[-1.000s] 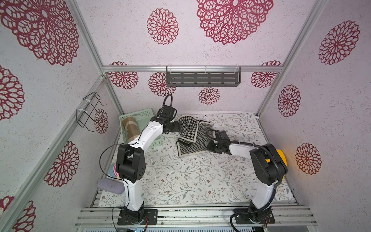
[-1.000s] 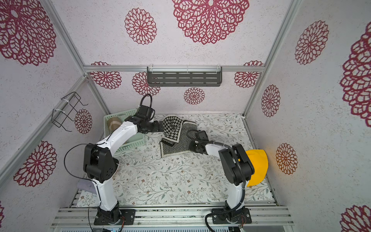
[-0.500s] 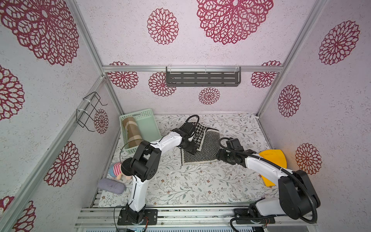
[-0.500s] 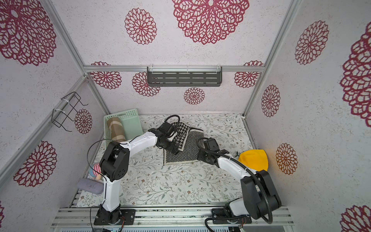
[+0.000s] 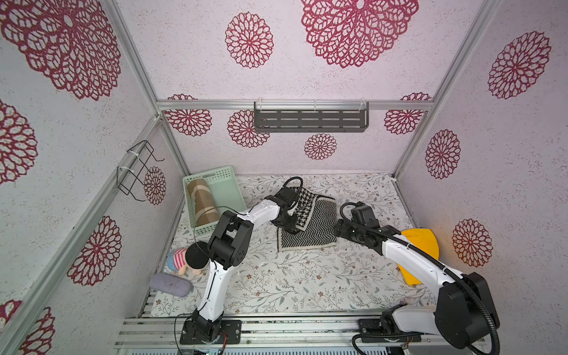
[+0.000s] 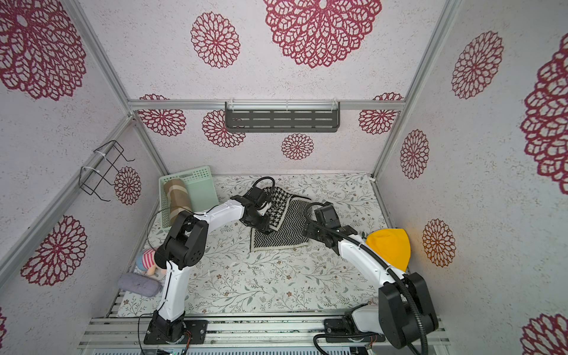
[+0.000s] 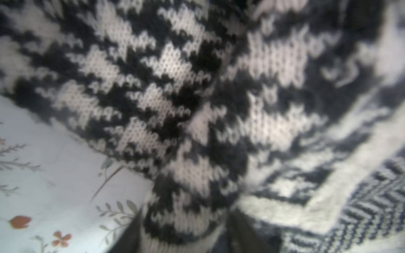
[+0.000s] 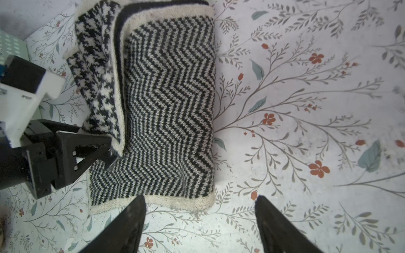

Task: Roll up the scarf and place it into the basket
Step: Flatten out the scarf at the center of the board.

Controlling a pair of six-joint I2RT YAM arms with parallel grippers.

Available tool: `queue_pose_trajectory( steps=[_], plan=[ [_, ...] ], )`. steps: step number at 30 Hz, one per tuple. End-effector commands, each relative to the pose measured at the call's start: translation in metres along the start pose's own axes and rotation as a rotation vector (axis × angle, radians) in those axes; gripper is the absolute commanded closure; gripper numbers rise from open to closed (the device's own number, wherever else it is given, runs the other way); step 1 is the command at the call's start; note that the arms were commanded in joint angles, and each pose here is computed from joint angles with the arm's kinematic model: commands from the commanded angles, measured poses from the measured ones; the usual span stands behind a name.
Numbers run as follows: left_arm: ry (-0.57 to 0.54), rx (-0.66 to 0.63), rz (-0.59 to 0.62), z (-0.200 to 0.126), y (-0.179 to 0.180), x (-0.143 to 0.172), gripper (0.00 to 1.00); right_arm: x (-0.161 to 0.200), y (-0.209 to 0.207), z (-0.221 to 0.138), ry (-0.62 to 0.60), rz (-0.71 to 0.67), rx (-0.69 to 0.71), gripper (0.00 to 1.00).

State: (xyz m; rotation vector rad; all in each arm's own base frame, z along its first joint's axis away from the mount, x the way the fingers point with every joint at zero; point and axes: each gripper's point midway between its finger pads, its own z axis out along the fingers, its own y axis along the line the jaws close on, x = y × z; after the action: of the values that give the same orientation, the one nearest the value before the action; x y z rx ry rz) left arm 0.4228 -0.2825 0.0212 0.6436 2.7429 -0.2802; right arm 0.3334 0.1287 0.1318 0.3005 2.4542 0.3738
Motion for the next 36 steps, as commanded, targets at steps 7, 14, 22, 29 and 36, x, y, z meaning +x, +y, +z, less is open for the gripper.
queue_pose_trajectory(
  steps=[7, 14, 22, 29, 36],
  plan=[
    [-0.228, -0.114, 0.03, -0.099, -0.01, -0.048, 1.0, -0.06, -0.003, -0.009, -0.128, -0.024, 0.036, 0.16],
    [-0.423, -0.187, 0.173, -0.221, -0.036, -0.072, 1.0, -0.103, -0.01, 0.003, -0.129, -0.015, 0.035, 0.16],
    [-0.447, -0.152, 0.433, -0.277, -0.085, -0.029, 1.0, -0.136, 0.002, 0.017, -0.091, -0.091, -0.014, 0.16],
    [-0.493, -0.038, 0.581, -0.315, -0.127, 0.016, 1.0, -0.139, 0.002, 0.047, -0.018, -0.129, 0.0, 0.16],
    [-0.754, -0.01, 0.589, -0.402, -0.138, 0.019, 1.0, -0.137, 0.0, 0.064, 0.014, -0.129, 0.002, 0.16]
  ],
)
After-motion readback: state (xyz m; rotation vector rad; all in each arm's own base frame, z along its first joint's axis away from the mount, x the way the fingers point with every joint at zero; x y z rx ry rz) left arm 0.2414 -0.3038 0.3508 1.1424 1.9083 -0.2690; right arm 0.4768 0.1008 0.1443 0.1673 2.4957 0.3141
